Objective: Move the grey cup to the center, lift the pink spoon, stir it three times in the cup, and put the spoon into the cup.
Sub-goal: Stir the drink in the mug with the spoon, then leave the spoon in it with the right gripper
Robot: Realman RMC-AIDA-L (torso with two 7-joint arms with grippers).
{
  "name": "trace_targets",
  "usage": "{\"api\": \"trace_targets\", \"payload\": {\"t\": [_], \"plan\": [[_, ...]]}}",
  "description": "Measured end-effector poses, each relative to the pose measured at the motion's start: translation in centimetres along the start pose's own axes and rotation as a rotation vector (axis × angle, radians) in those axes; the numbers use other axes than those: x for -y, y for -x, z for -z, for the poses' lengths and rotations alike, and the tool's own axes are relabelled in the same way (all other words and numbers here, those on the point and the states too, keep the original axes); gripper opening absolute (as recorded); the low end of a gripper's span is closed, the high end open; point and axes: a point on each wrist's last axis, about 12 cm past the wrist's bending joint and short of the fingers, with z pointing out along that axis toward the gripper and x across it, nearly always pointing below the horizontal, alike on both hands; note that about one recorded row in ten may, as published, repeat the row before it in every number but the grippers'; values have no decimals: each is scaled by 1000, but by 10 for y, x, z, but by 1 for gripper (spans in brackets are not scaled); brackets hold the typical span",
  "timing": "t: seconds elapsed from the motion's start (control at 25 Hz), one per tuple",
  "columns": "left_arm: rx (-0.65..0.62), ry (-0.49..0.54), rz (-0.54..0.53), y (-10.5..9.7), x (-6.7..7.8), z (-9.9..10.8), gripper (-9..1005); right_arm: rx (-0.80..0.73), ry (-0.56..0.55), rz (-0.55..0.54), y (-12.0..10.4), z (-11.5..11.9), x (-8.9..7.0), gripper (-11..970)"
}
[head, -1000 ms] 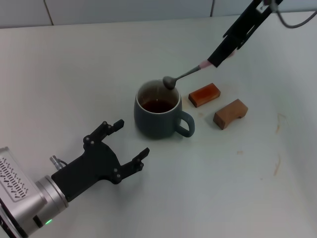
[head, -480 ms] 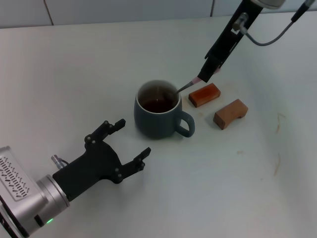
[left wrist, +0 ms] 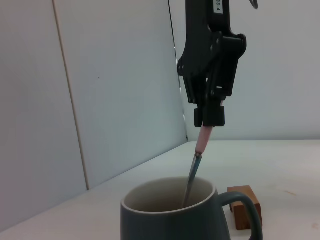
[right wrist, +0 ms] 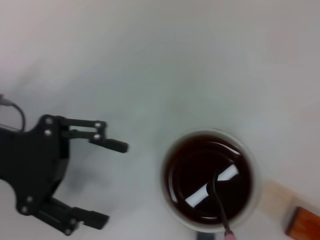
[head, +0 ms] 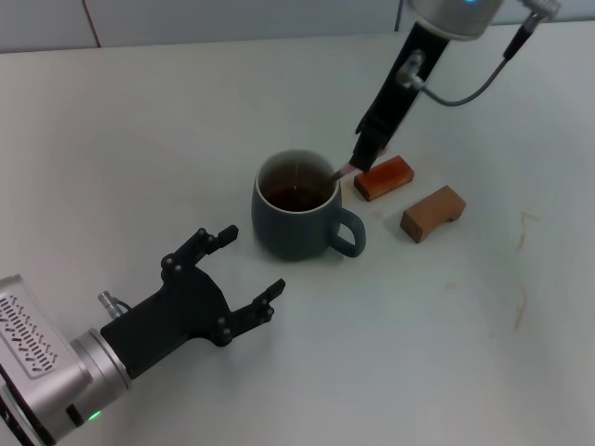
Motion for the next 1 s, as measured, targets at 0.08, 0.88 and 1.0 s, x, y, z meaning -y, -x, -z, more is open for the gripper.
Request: {"api": "trace_targets", "payload": {"t": [0.08,0.88,1.0], "plan": [[0,0,-1,0,0,0,859,1,5,15,5,-3,-4,116],[2,1,-3,-1,2,2,859,-32,-58,32,14,-12,-4,116],[2,-2,-6,0,2,1,859,-42,-42,50,17,-14,-12,117]]}}
